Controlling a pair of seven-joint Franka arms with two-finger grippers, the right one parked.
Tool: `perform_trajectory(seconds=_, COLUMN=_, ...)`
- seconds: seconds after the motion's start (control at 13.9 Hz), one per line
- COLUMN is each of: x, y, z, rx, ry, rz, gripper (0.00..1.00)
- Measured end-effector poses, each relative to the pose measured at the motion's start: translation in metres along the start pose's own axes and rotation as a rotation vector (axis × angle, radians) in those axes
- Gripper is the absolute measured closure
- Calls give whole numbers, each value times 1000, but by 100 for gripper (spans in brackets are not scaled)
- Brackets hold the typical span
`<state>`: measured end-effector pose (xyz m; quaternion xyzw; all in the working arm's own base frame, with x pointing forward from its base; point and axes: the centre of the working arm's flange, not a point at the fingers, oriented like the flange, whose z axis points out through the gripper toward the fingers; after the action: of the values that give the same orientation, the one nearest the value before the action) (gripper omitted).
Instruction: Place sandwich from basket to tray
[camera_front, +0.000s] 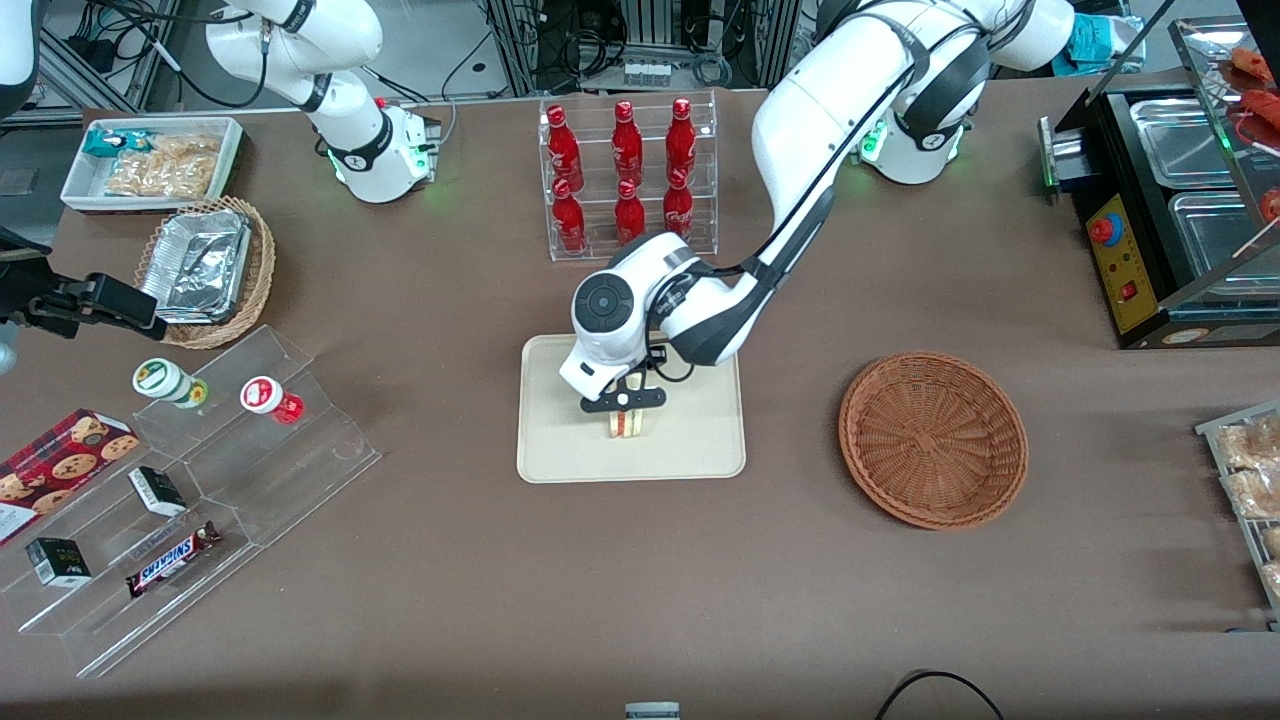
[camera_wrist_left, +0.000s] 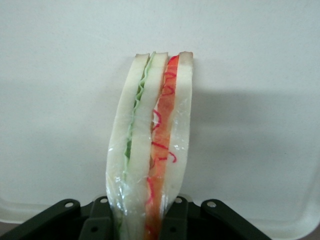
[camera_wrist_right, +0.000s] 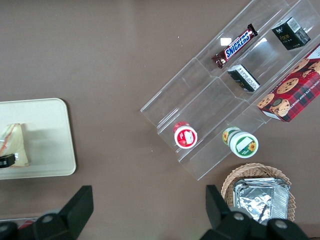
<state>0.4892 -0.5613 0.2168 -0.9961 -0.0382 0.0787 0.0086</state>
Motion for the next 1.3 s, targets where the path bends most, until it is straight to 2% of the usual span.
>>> perform_trajectory(seconds=0.14, x=2, y=0, z=2, rx=0, ry=0, rz=2, gripper=69)
perform_trajectory(seconds=0.22, x=3, y=0, z=0, rx=-3, ry=3, rz=3, gripper=62)
perform_trajectory(seconds=0.5, x=7, y=2, z=-33, rx=-20, ry=25, rz=3, gripper=22)
perform_trajectory(seconds=0.65, x=8, y=-10, z=-76, rx=9, ry=24, rz=-8, gripper=2)
perform_trajectory(seconds=0.86, x=40, y=-80, z=-150, rx=69, ry=16, rz=-73, gripper=1)
perform_trajectory(seconds=1.01, x=67, y=-152, z=-187, rx=88, ry=-1, rz=-51, gripper=0)
perform_trajectory(seconds=1.3, x=80, y=-288, z=-239, rx=132, ry=-72, rz=-26, gripper=0)
